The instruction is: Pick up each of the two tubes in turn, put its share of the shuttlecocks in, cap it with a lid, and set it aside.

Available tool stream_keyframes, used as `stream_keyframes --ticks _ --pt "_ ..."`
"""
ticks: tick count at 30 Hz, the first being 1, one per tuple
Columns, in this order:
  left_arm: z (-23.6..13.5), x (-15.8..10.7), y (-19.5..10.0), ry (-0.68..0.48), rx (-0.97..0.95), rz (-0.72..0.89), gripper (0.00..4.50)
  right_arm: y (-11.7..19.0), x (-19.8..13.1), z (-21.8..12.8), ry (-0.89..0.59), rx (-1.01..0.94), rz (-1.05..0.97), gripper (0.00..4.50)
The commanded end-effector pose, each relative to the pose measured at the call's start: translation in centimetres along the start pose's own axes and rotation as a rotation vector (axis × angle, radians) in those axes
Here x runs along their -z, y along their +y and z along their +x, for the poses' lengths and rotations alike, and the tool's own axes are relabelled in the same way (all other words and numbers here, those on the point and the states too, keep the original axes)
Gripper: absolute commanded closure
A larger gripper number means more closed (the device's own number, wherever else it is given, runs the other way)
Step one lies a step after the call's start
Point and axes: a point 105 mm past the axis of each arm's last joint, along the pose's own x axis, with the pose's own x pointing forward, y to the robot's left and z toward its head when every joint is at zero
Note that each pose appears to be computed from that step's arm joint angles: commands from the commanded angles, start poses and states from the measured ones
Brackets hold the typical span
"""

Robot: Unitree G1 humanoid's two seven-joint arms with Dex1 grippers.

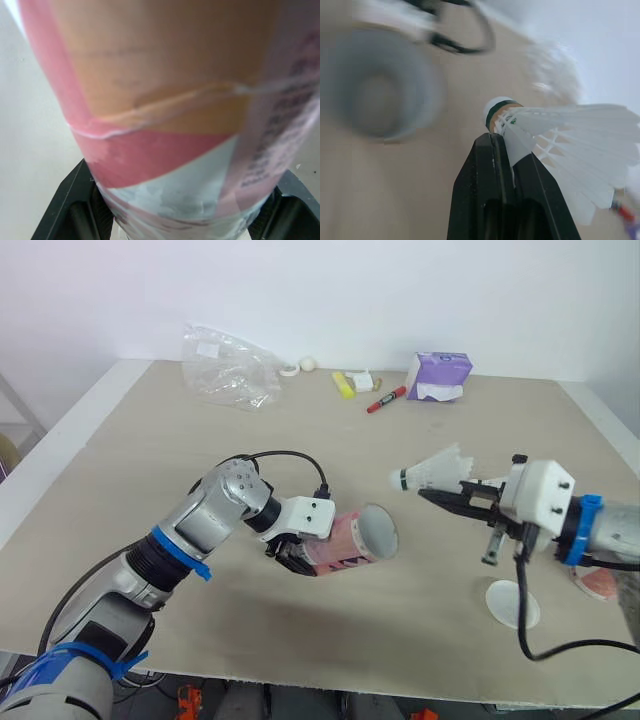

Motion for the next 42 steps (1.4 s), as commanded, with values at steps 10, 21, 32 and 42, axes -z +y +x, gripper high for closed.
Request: stream_keyframes --ticks 10,21,32,42 --pt "0.6 1.0 0.3 0.043 -0.003 -0.058 1.64 2.3 -2.2 0.9 0.002 -0.185 -0.118 4.47" --pt "0.6 1.1 0.2 0.048 -0.005 -0.059 1.64 2.4 -2.5 1.3 -0.040 -0.151 -0.040 1.81" --pt "0.8 0.9 0.1 0.052 -0.002 -0.039 1.64 -2.7 7.4 -5.1 0.209 0.469 0.466 0.02" --pt "0.9 0.7 -0.2 0.050 0.006 -0.035 1.64 -4.2 14.8 -7.7 0.406 0.888 0.603 0.02"
